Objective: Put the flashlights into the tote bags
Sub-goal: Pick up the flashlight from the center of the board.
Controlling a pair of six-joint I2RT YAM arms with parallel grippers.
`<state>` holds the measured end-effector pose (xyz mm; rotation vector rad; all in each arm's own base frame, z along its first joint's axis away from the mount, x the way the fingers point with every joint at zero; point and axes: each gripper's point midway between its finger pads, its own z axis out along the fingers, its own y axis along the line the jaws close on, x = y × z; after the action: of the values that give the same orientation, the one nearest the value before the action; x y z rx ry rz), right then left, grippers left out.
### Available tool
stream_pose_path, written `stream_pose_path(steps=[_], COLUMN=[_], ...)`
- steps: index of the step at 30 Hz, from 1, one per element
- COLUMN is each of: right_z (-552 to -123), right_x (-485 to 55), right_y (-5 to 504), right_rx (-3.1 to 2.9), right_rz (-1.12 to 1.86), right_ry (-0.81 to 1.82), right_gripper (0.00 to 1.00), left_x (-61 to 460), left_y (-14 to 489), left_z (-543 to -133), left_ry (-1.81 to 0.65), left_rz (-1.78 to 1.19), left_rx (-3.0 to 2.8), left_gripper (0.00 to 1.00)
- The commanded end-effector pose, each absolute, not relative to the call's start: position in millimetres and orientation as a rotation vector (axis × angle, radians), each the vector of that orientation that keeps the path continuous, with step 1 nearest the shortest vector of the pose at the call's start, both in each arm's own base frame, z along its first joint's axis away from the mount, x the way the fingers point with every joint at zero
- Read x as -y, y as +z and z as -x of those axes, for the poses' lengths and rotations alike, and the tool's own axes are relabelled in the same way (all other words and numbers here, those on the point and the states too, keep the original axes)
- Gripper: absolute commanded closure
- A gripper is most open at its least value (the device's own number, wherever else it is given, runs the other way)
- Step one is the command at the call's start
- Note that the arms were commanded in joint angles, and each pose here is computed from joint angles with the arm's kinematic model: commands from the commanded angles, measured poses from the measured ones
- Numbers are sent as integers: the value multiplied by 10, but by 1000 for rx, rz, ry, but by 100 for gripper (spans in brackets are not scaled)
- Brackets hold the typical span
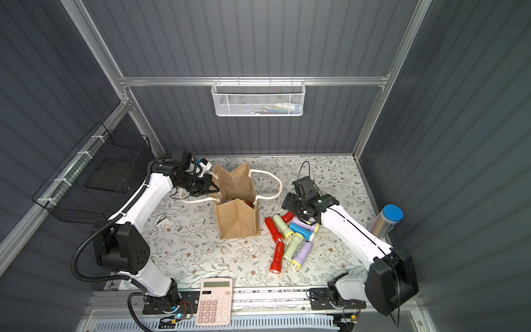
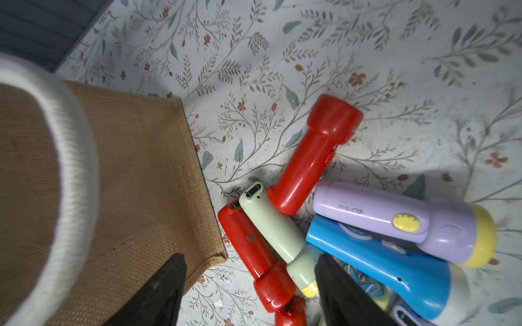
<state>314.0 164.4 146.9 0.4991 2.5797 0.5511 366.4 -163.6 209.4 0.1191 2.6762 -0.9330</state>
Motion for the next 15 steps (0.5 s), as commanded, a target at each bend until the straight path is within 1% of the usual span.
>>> stream_pose_path(steps=[1, 8, 15], right_z=[-3167, -3319, -3344], right_x=[-1781, -1854, -1892], right_y=[1358, 1092, 803], right_rx=[-2625, -2687, -2784], right_rz=[-574, -632, -678], right_ry=[637, 602, 572], right_gripper=[27, 30, 33], left_x=[1617, 1609, 1648], left_y=[2192, 2173, 2180], left_z=[-3723, -3704, -3691], left_ry=[-913, -904, -946], left_rz=[-159, -178, -195], left_rx=[-2645, -2653, -2646], left_gripper=[100, 100, 100])
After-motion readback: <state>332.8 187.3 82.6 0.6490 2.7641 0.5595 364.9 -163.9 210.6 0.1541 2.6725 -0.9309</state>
